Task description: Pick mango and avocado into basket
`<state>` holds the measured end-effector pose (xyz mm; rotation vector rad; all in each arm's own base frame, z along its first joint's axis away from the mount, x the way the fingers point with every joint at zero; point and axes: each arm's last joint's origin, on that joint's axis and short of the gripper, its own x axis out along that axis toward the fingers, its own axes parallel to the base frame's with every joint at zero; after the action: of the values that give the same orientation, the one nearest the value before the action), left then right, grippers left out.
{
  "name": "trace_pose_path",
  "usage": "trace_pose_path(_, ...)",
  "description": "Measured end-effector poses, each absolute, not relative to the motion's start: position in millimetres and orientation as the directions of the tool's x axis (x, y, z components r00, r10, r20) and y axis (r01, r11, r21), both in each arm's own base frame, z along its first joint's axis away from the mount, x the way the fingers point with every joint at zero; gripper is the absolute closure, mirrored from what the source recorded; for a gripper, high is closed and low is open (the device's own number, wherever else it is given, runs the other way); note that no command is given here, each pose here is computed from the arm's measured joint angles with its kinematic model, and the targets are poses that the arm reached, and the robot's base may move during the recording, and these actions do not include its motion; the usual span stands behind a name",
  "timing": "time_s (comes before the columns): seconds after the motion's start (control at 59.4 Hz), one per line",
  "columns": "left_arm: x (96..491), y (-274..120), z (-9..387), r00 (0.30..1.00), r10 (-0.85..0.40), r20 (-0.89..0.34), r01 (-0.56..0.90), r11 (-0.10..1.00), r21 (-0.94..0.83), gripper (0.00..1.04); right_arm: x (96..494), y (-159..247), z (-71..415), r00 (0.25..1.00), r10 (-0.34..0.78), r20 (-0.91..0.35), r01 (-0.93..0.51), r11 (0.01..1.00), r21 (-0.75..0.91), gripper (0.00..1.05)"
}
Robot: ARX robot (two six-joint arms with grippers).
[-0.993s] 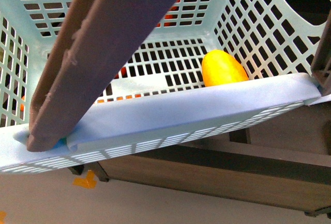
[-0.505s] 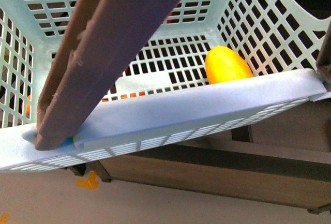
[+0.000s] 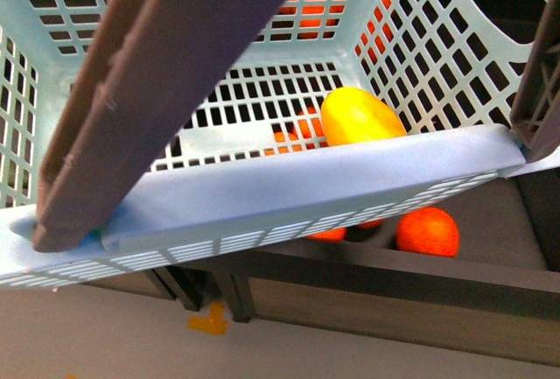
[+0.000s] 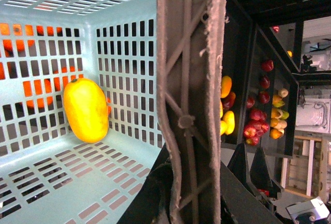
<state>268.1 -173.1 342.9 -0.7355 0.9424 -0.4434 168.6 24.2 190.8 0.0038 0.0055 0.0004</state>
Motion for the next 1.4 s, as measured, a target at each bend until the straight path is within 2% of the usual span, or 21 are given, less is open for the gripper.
trace_pose_path(1.397, 268.1, -173.0, 342.8, 0.526, -0.636, -0.565, 0.030, 0.678, -0.735, 0.98, 168.3, 24.0, 190.0, 1.000, 0.000, -0.008, 0.000, 1.000, 0.002, 0.09)
